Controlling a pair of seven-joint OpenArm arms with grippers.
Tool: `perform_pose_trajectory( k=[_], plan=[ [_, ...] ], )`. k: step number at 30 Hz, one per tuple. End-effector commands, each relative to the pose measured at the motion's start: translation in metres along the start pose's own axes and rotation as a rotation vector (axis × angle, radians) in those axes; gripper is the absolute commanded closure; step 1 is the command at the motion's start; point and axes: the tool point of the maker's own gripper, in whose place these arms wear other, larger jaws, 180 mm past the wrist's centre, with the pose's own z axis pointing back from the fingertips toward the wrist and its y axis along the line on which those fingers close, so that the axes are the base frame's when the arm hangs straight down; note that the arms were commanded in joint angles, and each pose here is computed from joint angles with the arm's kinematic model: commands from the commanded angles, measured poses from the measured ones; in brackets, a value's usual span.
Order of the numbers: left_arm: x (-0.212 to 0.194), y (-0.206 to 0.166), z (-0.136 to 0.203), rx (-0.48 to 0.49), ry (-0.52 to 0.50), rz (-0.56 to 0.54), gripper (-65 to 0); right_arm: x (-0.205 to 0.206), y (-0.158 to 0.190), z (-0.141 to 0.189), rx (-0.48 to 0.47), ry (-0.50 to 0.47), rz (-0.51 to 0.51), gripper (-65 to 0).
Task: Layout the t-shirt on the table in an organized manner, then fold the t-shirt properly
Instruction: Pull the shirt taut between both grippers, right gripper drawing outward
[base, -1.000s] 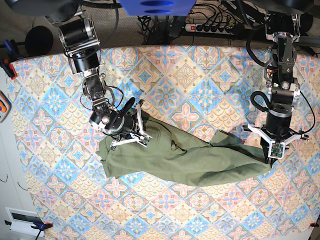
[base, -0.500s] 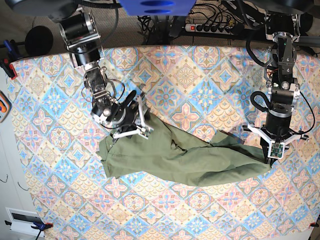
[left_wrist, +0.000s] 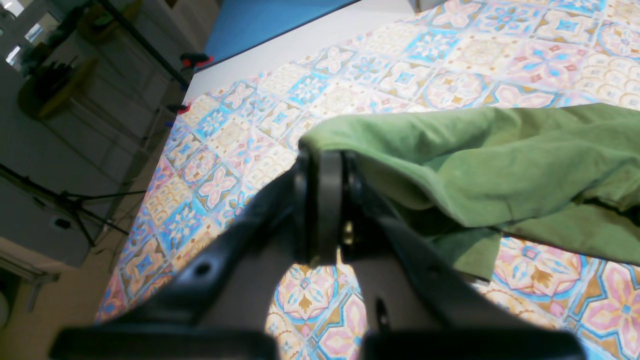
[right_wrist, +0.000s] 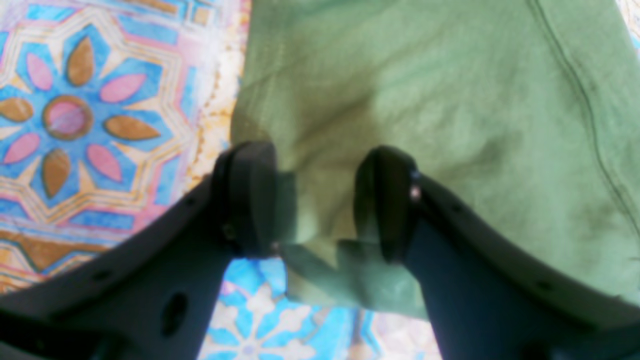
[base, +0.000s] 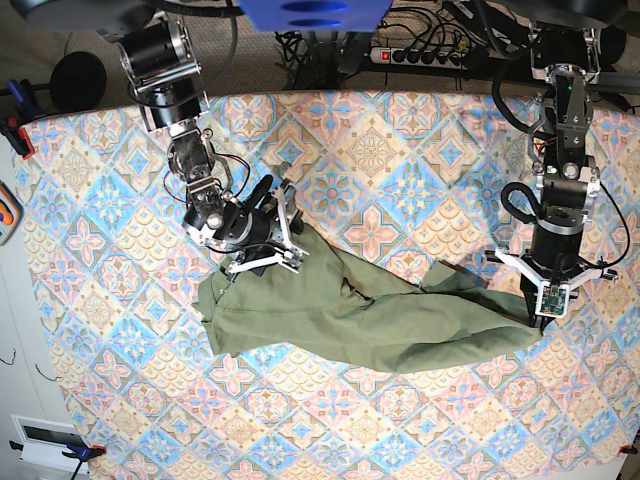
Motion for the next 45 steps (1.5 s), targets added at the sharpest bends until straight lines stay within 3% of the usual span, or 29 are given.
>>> perform_pose_trajectory(
  k=[1, 3, 13, 16, 21, 45],
  plan=[
    [0.015, 0.008, 0.001, 0.022, -0.053, -0.016, 0.0, 0.006, -0.008, 0.001, -0.012, -0.015, 0.002, -29.8],
    [0.016, 0.008, 0.001, 0.023, -0.054, -0.016, 0.0, -0.003, -0.007, -0.004, 0.001, 0.008, -0.013, -27.3],
    [0.017, 0.009, 0.000, 0.023, -0.056, -0.016, 0.0, -0.016, -0.005, -0.008, 0.014, 0.043, -0.036, -0.7],
    [0.016, 0.010, 0.001, 0.027, -0.055, -0.016, 0.0, -0.010, -0.014, -0.001, -0.013, 0.022, -0.031, -1.2],
    [0.017, 0.011, 0.000, 0.030, -0.058, -0.015, 0.0, 0.018, -0.050, 0.030, -0.136, -0.069, -0.033, -1.1],
    [0.055, 0.026, -0.007, 0.069, -0.153, -0.013, 0.0, 0.034, -0.117, 0.110, -0.393, -0.098, 0.023, -1.1]
  ],
)
